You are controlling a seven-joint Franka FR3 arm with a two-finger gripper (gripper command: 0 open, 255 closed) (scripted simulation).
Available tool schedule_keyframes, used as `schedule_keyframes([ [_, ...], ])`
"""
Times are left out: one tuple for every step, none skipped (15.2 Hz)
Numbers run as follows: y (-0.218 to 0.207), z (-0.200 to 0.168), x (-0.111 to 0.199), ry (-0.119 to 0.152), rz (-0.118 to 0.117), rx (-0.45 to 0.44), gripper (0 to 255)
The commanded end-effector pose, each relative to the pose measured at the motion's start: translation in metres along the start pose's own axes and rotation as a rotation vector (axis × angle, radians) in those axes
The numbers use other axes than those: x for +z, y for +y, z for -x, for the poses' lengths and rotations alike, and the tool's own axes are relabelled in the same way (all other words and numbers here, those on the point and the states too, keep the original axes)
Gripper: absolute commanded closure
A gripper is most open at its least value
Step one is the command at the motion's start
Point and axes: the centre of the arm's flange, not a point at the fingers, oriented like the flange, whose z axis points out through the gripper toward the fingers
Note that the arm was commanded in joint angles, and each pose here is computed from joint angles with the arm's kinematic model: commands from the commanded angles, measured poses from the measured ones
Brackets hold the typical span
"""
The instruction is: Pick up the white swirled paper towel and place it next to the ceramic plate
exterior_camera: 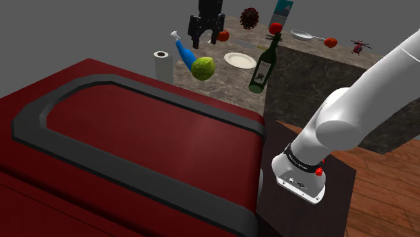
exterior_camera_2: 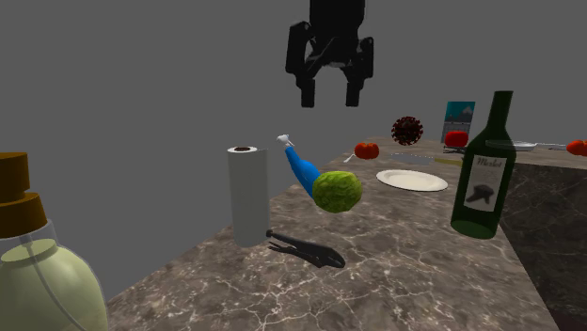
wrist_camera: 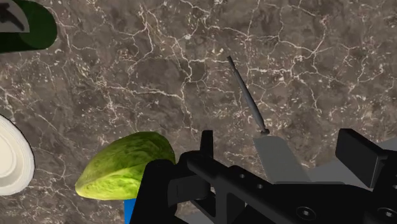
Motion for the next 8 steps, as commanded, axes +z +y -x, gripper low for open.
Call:
schedule_keyframes([
  [-0.013,-0.027,0.012,0.006,0.007,-0.007,0],
  [-0.019,-0.038,0.017,0.009,0.010,-0.011,0],
  [-0.025,-0.048,0.022,0.011,0.014,-0.015,0],
  [-0.031,-0.059,0.027,0.014,0.017,-0.018,0],
  [-0.036,-0.070,0.032,0.016,0.021,-0.022,0],
  [-0.042,-0.080,0.037,0.019,0.024,-0.025,0],
  [-0.048,-0.091,0.042,0.021,0.028,-0.029,0],
  [-0.054,-0.102,0.046,0.024,0.031,-0.032,0],
])
